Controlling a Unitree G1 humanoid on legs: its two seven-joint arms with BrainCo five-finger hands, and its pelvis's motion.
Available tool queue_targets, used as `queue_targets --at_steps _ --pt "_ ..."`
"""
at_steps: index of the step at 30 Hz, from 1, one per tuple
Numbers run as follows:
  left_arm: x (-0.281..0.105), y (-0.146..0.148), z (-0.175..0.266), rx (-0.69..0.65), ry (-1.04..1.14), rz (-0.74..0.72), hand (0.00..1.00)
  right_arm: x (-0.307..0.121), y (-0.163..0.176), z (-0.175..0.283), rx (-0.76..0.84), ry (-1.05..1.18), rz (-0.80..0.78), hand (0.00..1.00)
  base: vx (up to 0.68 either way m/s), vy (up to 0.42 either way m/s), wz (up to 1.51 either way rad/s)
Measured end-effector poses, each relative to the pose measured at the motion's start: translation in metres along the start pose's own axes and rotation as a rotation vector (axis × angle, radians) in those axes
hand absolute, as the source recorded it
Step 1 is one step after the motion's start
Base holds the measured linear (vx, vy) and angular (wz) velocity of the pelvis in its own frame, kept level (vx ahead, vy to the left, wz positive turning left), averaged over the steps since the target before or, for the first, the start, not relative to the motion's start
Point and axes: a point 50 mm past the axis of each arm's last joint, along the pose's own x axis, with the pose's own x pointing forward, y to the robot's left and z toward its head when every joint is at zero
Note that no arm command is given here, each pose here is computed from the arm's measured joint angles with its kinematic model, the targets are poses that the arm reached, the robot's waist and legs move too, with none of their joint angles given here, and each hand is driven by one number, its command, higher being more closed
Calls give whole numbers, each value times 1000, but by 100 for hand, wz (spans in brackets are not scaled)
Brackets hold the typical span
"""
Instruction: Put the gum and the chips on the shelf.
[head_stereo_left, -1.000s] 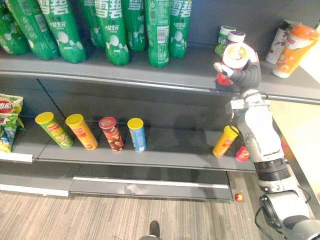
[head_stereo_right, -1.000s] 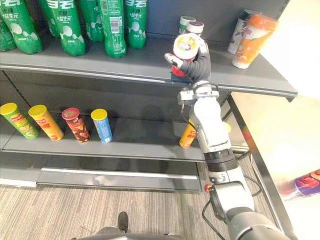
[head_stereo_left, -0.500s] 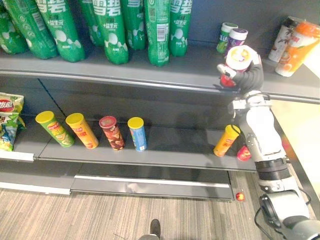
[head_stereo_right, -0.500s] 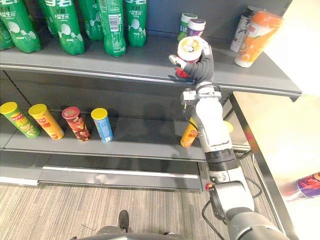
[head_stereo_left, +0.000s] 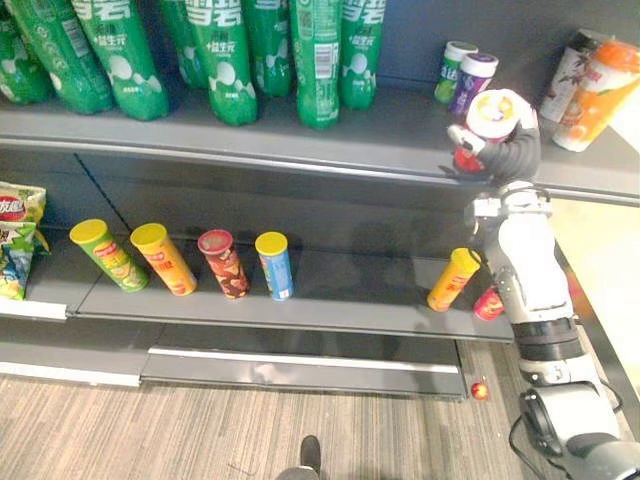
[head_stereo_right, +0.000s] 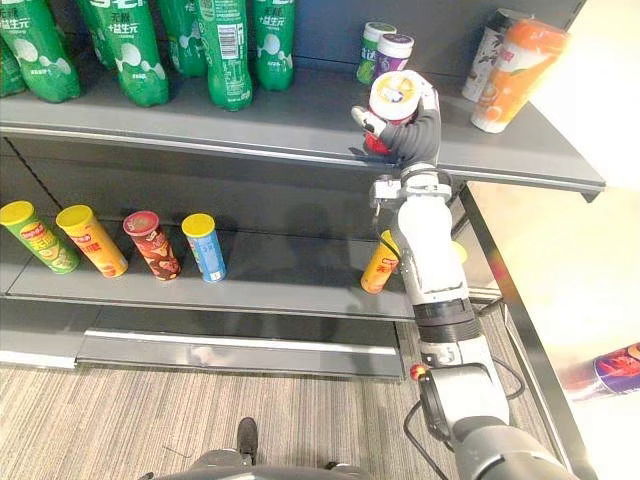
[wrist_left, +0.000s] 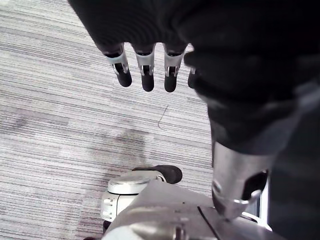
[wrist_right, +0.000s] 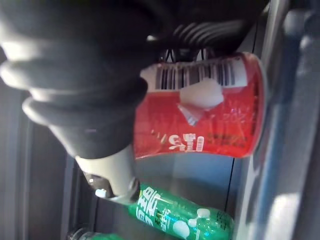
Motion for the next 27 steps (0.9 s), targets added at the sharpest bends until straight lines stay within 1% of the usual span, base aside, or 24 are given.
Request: queue_targets --at_steps 9,10,20,27 --pt "0 0 0 2 0 8 0 5 -7 0 -2 -4 -59 100 0 0 0" --pt "0 0 0 0 -1 17 0 10 -9 -1 -17 2 -77 0 0 0 0" --pt "0 1 3 -8 -5 33 0 24 -18 4 -27 -6 -156 0 26 1 1" --pt "1 0 6 -9 -13 31 0 27 -16 10 -21 -27 -150 0 42 -3 0"
